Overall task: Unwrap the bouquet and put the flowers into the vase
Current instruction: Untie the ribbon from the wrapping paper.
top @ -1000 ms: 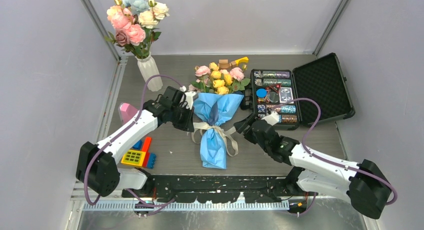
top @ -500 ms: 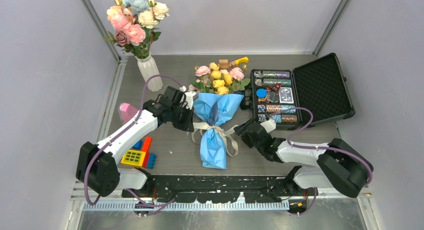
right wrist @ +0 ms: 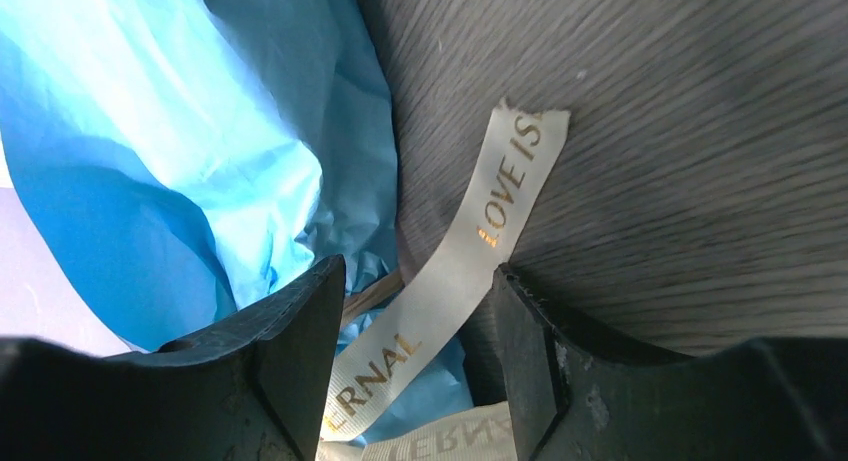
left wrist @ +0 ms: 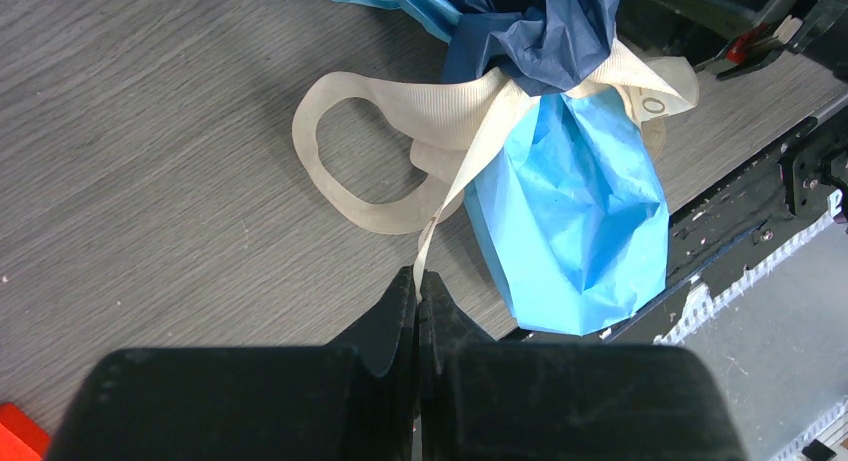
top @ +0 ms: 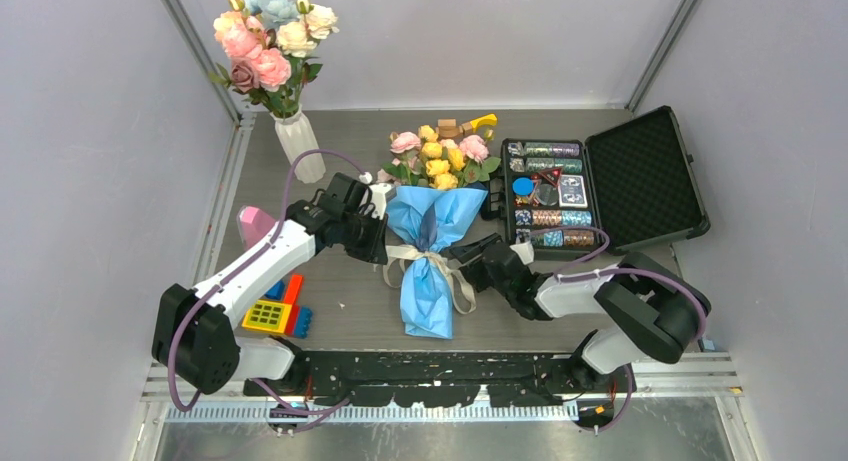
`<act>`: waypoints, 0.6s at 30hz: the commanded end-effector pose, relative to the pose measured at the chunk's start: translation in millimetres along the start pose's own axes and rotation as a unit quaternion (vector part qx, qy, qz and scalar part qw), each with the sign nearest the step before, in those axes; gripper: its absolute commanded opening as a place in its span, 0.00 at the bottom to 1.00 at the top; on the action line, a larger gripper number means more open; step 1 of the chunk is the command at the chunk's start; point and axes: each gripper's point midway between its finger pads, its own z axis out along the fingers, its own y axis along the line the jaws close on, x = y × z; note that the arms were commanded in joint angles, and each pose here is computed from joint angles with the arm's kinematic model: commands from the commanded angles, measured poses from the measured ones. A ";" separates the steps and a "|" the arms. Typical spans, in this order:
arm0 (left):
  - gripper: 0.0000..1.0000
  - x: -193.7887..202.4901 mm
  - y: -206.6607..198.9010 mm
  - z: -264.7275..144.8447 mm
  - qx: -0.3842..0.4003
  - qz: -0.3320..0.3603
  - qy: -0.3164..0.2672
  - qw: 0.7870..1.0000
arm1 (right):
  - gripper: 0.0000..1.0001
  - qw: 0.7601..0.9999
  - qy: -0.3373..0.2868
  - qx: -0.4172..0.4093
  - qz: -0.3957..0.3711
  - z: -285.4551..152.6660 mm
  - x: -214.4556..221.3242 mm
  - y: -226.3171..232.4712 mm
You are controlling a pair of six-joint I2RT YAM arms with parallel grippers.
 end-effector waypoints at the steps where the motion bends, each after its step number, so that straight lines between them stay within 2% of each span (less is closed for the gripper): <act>1: 0.00 -2.1 1.5 -4.9 -0.003 0.007 -0.009 1.000 | 0.61 0.999 0.039 0.010 0.031 -2.3 23.4 -12.3; 13: 0.00 -2.8 1.4 -5.5 -0.003 0.008 -0.012 1.000 | 0.62 0.996 0.044 0.018 0.077 -17.7 35.7 -21.9; 18: 0.00 -1.8 1.7 -4.2 -0.003 0.007 -0.007 1.000 | 0.63 0.997 0.025 0.015 0.069 -18.9 29.2 -17.4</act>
